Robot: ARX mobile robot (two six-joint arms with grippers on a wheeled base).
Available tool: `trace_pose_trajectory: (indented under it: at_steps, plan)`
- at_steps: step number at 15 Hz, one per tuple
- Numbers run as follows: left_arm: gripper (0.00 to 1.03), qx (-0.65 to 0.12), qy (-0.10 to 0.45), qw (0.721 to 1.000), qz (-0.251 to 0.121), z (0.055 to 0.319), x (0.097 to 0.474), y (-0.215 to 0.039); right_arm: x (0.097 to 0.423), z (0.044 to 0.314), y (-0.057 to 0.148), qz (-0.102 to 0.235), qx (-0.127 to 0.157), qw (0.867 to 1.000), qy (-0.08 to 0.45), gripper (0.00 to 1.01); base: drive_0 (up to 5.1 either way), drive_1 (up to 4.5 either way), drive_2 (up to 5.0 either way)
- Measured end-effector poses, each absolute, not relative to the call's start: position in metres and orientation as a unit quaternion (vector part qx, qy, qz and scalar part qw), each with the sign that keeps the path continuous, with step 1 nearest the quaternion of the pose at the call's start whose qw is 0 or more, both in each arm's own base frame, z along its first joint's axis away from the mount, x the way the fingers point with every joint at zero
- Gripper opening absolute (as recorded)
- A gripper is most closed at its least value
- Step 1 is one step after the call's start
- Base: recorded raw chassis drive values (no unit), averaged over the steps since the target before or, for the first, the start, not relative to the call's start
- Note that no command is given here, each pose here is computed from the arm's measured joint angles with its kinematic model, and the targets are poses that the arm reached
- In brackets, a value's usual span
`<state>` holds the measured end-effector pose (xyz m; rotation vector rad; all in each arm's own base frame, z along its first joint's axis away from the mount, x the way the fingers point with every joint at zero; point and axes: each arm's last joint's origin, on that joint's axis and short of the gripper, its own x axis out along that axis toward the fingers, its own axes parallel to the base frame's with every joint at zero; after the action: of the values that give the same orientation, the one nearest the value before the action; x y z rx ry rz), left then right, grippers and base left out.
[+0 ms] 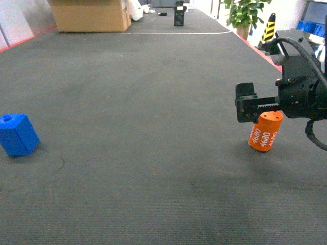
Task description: Sort blue parts and orange caps into right shelf containers
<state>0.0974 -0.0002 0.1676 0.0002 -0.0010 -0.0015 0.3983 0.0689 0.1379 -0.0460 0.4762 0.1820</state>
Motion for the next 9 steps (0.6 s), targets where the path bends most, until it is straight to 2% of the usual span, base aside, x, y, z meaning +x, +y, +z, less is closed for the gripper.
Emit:
trace_pose_trajectory:
  at_steps: [3, 4, 5, 9]
  plan:
    - [0.98, 0.0, -0.001, 1.0, -0.001, 0.168, 0.097, 0.0, 0.406, 0.117, 0.069, 0.074, -0.029, 0.961, 0.263, 0.98, 0.0, 0.0, 0.0]
    - [0.98, 0.0, -0.001, 1.0, -0.001, 0.168, 0.097, 0.0, 0.406, 0.109, 0.069, 0.067, -0.028, 0.958, 0.276, 0.91, 0.0, 0.0, 0.0]
    - [0.98, 0.0, 0.0, 1.0, -0.001, 0.168, 0.097, 0.0, 0.406, 0.103, 0.068, 0.061, -0.028, 0.958, 0.28, 0.8, 0.0, 0.0, 0.0]
    - [0.98, 0.0, 0.0, 1.0, -0.001, 0.168, 0.097, 0.0, 0.394, 0.106, 0.065, 0.054, -0.025, 0.965, 0.257, 0.43, 0.0, 0.0, 0.0]
